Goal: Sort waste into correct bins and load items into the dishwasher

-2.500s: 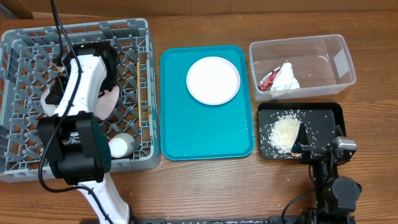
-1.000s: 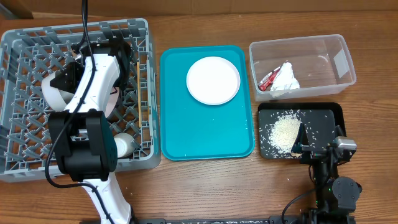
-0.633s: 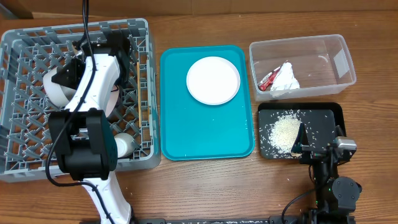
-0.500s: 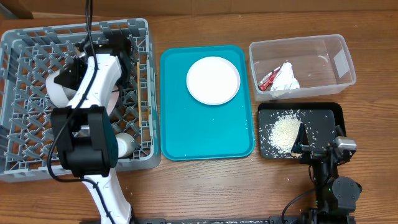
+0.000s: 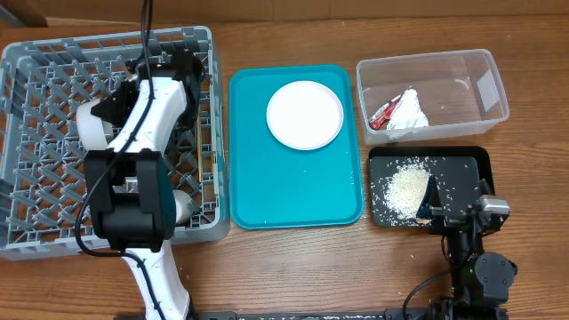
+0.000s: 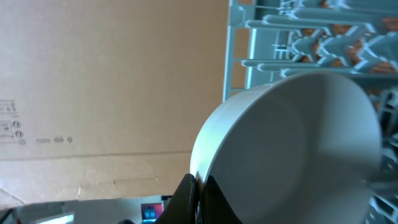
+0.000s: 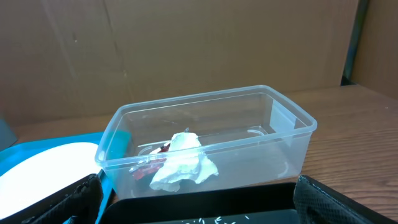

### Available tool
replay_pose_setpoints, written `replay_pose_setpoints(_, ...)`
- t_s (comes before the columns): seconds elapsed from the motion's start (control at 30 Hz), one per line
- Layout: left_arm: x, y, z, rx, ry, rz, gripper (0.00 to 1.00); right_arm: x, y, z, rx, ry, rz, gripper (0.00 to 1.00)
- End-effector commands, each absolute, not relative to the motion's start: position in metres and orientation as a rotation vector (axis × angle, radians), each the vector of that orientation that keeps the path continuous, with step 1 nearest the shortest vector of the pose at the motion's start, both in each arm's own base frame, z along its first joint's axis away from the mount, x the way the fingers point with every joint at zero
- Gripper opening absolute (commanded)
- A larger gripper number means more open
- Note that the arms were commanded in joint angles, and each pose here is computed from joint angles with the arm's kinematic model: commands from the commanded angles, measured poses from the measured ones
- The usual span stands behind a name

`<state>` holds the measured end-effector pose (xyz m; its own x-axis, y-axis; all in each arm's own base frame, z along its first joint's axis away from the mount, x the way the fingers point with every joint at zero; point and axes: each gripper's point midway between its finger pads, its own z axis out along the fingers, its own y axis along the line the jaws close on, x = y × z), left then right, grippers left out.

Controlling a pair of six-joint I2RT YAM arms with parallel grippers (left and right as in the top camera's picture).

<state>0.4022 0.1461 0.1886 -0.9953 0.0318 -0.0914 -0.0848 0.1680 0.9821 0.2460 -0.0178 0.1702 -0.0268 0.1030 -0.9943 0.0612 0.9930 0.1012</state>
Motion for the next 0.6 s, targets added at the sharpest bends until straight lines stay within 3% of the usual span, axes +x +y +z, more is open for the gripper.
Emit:
replay_pose_setpoints(0.0, 0.405, 0.131, 0.174, 0.018, 2.392, 1.915, 0.08, 0.246, -0.019, 0.169, 0.132, 1.595, 0.028, 1.0)
replay_pose_setpoints(0.07, 0.406, 0.122, 0.173, -0.004, 2.382, 1.877, 0.21, 0.246, -0.019, 0.169, 0.132, 1.595, 0.028, 1.0)
replay_pose_setpoints(0.1, 0.406, 0.118, 0.171, -0.014, 2.388, 1.85, 0.34, 0.246, -0.019, 0.169, 0.132, 1.595, 0.028, 1.0)
replay_pose_setpoints(0.13, 0.406, 0.114, 0.169, -0.021, 2.399, 1.82, 0.53, 0.246, -0.019, 0.169, 0.132, 1.595, 0.028, 1.0)
replay_pose_setpoints(0.17, 0.405, 0.109, 0.167, -0.027, 2.411, 1.795, 1.0, 0.246, -0.019, 0.169, 0.132, 1.595, 0.028, 1.0)
replay_pose_setpoints(0.37, 0.4, 0.086, 0.188, -0.16, 2.399, 1.609, 1.0, 0.246, -0.019, 0.169, 0.132, 1.595, 0.028, 1.0)
replay_pose_setpoints(0.57, 0.406, 0.024, 0.229, -0.292, 2.499, 0.95, 1.0, 0.246, -0.019, 0.169, 0.132, 1.595, 0.028, 1.0)
